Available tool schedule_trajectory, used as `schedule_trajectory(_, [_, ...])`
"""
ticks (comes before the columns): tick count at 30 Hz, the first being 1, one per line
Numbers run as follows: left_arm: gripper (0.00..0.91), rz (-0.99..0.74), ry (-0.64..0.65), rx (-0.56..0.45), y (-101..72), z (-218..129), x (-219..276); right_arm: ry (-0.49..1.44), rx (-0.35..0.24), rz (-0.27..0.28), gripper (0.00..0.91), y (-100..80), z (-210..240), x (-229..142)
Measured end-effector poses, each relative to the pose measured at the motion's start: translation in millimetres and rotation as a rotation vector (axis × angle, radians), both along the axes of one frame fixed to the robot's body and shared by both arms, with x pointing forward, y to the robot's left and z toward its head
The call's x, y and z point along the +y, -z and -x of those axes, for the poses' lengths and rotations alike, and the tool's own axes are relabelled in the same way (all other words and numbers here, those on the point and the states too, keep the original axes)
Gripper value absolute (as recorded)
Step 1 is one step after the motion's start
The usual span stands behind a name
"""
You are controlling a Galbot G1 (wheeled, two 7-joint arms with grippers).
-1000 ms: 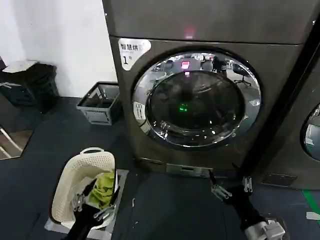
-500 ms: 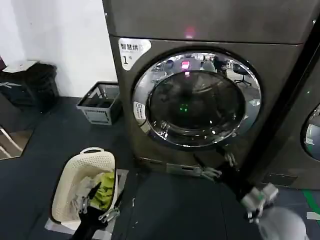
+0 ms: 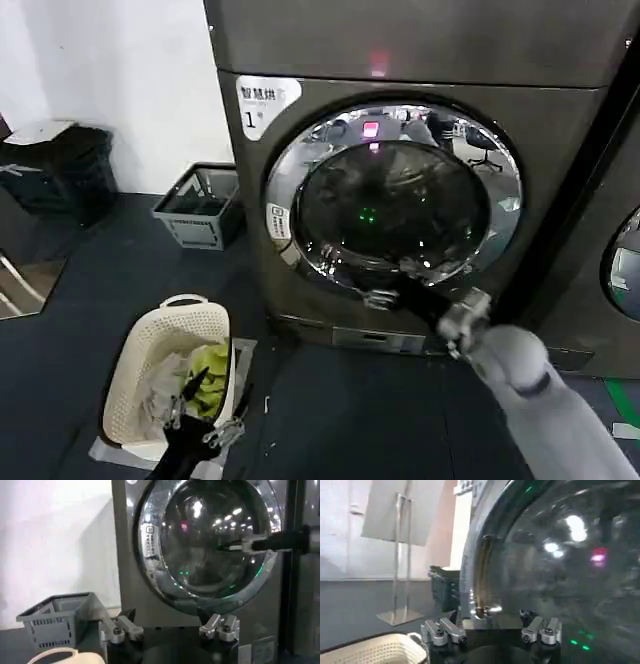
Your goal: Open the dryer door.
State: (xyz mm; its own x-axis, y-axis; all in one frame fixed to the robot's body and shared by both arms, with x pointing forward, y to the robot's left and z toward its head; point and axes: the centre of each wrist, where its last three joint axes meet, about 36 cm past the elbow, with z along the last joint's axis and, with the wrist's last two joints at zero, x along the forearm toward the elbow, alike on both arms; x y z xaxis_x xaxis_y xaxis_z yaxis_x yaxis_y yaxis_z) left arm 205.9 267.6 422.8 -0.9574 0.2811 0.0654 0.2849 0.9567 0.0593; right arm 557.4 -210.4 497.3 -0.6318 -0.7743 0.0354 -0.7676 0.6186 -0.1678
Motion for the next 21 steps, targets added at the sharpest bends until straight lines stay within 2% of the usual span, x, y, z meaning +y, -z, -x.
schedule_trajectory(3, [0.907, -0.005, 0.000, 0.002, -0.5, 1, -1, -0.024, -0.012, -0.009, 0.907, -3.4, -17, 18])
schedule_trajectory(11, [0.907, 0.001, 0.000, 0.005, 2.1, 0, -2, -0.064, 0.004, -0.015, 0.907, -1.2, -44, 55])
schedule_trajectory(21, [0.907, 0.008, -0.003, 0.000, 2.5, 0, -4, -0.095, 0.016, -0.015, 0.907, -4.6, -57, 76])
